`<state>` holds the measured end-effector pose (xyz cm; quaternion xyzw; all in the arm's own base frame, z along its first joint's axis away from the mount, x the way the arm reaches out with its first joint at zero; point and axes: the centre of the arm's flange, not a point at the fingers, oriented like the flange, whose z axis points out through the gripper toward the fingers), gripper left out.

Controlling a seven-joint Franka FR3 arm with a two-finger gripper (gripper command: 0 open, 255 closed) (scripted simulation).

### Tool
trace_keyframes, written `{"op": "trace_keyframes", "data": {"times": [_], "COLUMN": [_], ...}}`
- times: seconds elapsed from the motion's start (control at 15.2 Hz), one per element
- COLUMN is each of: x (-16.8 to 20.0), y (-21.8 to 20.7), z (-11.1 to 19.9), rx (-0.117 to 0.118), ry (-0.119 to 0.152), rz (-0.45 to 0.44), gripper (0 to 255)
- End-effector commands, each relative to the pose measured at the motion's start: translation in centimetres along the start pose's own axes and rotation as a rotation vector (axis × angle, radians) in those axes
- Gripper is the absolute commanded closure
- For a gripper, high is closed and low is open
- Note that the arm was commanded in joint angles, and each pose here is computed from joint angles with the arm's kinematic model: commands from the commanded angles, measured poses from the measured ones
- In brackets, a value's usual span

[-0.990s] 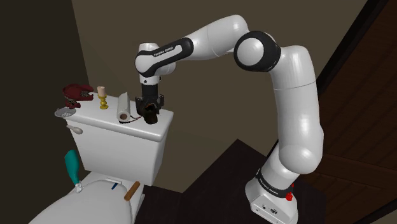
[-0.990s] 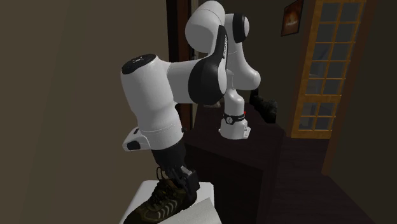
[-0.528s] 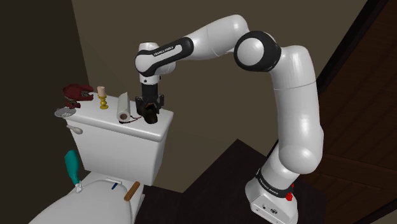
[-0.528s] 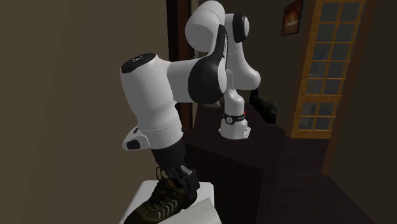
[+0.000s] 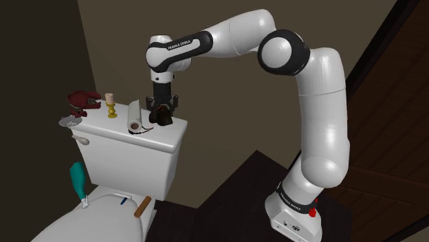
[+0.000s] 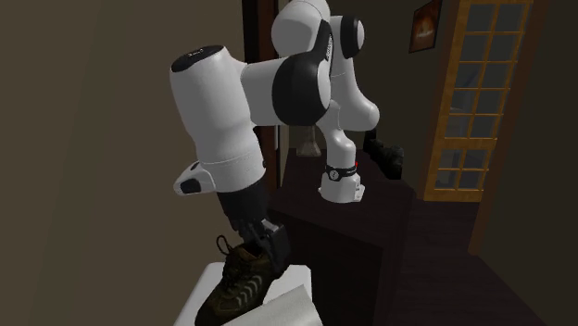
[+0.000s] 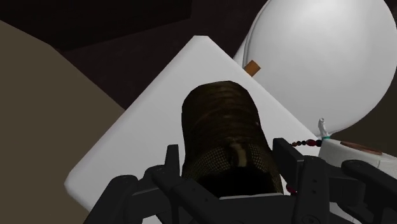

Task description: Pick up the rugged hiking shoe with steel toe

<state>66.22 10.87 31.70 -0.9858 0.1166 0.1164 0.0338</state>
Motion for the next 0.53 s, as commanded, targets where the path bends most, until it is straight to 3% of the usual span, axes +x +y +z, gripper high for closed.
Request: {"op": "trace_keyframes", "data": {"times": [0.0,0.46], "x": [-0.3,-0.9], "y": [-0.1,-0.2], "z": [-1.1,-3.7], "rx": [0.000,0.000], "ry": [0.001,0.001], "rz": [0.000,0.000], "gripper": [255,255]}}
